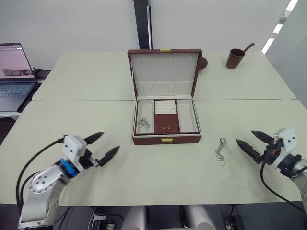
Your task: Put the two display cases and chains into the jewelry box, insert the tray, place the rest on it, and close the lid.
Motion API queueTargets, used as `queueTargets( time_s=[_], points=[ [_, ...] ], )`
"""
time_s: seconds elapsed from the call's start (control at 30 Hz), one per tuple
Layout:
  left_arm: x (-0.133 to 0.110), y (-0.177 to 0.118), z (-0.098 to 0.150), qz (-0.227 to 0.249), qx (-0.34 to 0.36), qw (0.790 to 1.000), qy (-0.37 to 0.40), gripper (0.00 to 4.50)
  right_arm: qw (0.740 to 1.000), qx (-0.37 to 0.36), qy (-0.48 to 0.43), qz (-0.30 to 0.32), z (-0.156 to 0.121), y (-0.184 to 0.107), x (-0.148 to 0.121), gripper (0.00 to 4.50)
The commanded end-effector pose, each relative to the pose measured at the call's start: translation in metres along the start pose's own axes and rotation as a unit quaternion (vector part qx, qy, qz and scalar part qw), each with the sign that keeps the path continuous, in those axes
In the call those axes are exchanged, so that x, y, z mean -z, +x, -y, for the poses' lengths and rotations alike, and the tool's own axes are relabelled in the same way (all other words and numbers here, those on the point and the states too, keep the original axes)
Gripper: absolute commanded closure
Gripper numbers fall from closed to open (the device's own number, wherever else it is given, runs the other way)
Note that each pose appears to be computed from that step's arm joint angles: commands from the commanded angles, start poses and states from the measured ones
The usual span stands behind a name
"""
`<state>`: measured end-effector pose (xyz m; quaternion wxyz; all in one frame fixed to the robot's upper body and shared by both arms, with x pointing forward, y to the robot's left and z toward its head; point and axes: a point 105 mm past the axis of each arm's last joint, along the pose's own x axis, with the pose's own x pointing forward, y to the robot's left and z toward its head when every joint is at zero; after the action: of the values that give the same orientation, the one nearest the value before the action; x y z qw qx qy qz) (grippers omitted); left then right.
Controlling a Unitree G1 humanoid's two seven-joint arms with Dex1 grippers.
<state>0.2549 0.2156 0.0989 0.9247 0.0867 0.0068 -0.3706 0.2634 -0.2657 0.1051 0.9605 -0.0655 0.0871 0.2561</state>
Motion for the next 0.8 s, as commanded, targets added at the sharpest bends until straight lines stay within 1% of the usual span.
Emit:
queueTargets(
  time_s=[0.03,0.13,0.3,0.43,0.53,0.67,0.8],
  points=[
    [-0.013,0.003,0.018,0.012,0.074,0.997,0.031,0.0,1.0,-0.013,-0.012,0.017,-0.016,-0.001,-0.013,0.01],
    [-0.01,0.004,0.032,0.005,0.129,0.991,0.045,0.0,0.999,-0.028,-0.015,0.007,-0.031,0.001,-0.008,0.01],
    [-0.006,0.006,0.046,0.0,0.192,0.979,0.064,0.0,1.0,-0.02,-0.022,0.006,-0.049,0.01,-0.003,0.01],
    [-0.009,0.01,0.048,0.011,0.205,0.977,0.065,0.0,1.0,0.01,-0.017,-0.013,-0.057,0.017,0.009,0.01],
    [-0.01,0.012,0.05,0.014,0.214,0.975,0.067,0.0,1.0,0.013,-0.007,-0.018,-0.066,0.019,0.013,0.01],
    [-0.009,0.012,0.055,0.016,0.224,0.972,0.067,0.0,0.998,0.037,-0.012,-0.046,-0.07,0.022,0.026,0.01],
    [-0.008,0.012,0.056,0.015,0.225,0.972,0.066,0.0,0.997,0.047,-0.003,-0.055,-0.072,0.026,0.033,0.01]
  ],
)
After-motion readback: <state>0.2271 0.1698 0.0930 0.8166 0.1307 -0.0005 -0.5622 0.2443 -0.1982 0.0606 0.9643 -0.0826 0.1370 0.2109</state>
